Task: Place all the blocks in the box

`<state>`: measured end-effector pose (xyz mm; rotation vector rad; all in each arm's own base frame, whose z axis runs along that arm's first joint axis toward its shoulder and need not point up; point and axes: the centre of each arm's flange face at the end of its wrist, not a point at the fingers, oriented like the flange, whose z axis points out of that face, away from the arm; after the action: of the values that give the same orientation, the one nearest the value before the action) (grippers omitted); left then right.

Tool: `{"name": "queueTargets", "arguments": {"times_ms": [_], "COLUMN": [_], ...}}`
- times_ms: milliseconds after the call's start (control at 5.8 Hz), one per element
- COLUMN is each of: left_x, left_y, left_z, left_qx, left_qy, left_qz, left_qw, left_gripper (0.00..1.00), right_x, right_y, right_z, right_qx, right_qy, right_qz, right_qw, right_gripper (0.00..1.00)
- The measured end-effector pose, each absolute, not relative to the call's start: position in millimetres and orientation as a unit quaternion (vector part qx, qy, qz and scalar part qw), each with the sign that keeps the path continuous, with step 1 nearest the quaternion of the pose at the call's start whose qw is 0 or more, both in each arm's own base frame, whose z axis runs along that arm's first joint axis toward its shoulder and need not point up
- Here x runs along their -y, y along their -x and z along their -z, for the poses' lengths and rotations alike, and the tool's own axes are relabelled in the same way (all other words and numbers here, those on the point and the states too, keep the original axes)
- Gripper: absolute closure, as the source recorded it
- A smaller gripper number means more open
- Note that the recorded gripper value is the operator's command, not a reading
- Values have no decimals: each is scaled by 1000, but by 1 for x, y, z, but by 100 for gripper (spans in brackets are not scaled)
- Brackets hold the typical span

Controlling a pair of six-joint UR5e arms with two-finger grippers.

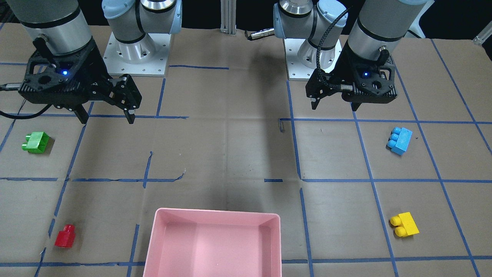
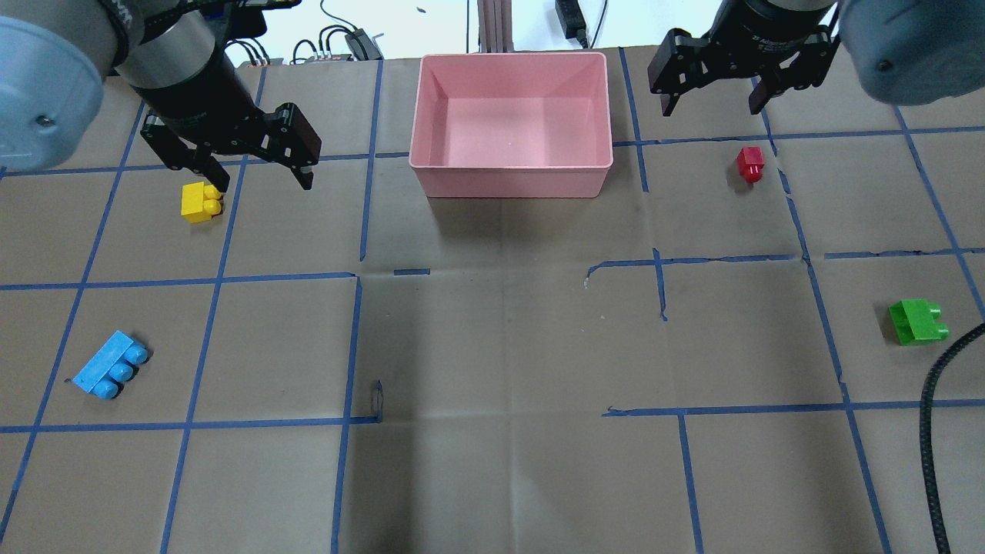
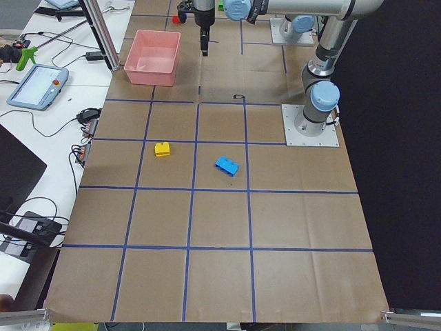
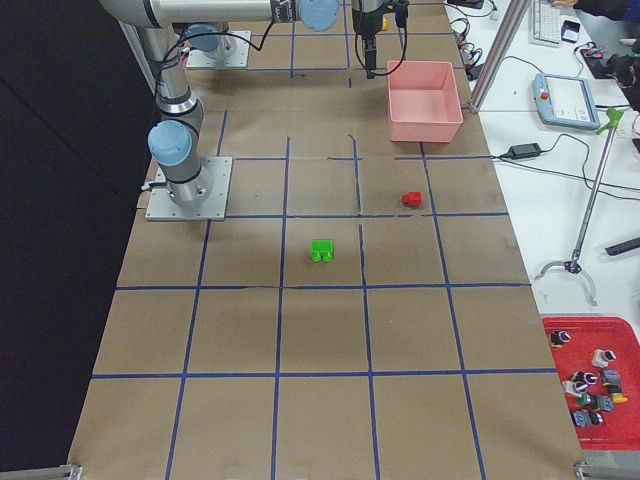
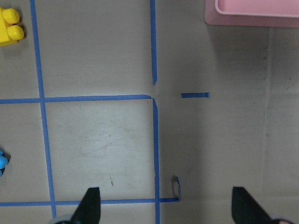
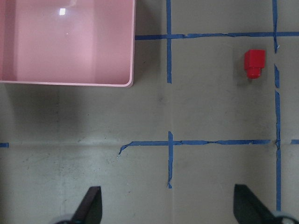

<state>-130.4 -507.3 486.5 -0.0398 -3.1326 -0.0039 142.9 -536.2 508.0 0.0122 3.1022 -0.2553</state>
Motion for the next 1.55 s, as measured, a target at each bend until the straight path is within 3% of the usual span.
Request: {"name": "queueTargets", "arguments": {"times_ms": [1207,1552], "left_x": [507,518], "left_y": [123,47], "left_z": [-490,-487], "left_qx": [1000,998], "left_qy": [15,55], "left_qz": [-4,-4], "left_qw": [3,1], "left_gripper": [0,0], "right_x": [535,536], "right_y": [-142,-143], "right_z": [-505,-502], "right_qx": [-997,-997], "right_qy": [0,1], "right_qz": [79,76], "right_qw": [12,12], "right_gripper": [0,0]}}
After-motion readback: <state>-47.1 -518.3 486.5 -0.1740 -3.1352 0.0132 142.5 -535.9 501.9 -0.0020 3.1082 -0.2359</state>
